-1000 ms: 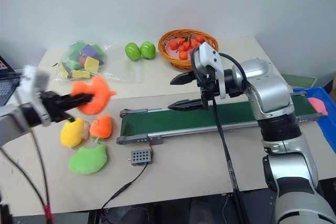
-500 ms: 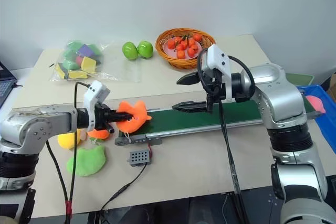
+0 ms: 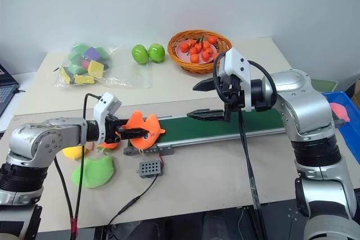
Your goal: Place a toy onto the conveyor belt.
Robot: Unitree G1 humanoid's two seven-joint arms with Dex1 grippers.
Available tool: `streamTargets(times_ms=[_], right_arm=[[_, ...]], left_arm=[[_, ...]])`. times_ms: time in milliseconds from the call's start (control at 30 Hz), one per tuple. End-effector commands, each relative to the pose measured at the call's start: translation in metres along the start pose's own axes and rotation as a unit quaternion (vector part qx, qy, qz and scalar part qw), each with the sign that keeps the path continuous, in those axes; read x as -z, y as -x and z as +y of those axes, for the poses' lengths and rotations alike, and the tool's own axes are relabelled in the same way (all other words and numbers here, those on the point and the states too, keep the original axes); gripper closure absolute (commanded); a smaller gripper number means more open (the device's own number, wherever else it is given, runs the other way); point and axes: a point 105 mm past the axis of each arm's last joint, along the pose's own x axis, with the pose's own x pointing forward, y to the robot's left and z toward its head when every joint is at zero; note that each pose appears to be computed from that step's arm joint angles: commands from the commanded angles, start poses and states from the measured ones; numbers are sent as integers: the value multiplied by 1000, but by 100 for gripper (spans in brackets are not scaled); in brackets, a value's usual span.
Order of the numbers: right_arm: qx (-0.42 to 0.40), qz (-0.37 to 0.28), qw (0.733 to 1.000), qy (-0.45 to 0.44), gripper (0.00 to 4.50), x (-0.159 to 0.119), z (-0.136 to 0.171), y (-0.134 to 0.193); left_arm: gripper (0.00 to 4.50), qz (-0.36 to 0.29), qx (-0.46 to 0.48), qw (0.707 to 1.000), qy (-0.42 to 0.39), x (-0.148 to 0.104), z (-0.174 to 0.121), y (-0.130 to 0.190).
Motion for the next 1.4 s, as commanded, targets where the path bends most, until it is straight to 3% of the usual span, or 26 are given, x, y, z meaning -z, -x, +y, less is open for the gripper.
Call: streamTargets(times_ms=[33, 367, 433, 533, 600, 667, 733, 1000, 1400], right_arm=[[3, -18, 1000, 22, 0, -14, -1, 6], [3, -19, 1000, 23, 0, -15, -1, 7], [9, -16, 1000, 23, 0, -15, -3, 10], [17, -8, 1000, 20, 0, -11, -3, 15], [17, -2, 1000, 16, 0, -8, -3, 18], [22, 11, 1000, 11, 0, -3, -5, 21], [36, 28, 999, 11, 0, 6, -9, 25], [58, -1, 998, -10, 0, 3, -14, 36], [60, -30, 997, -36, 0, -3, -13, 38]], left_arm=[[2, -47, -10, 998, -34, -30, -2, 11], [2, -106, -16, 990, -95, -72, -9, 33], [2, -121, -5, 979, -164, -81, -22, 47], [2, -117, 12, 963, -244, -80, -39, 68], [2, -92, -9, 964, -248, -74, -31, 73], [2, -46, -64, 950, -301, -64, -14, 73], [2, -39, -80, 935, -344, -63, -10, 72], [2, -125, 9, 949, -289, -78, -39, 71], [2, -163, 32, 946, -278, -96, -50, 73]])
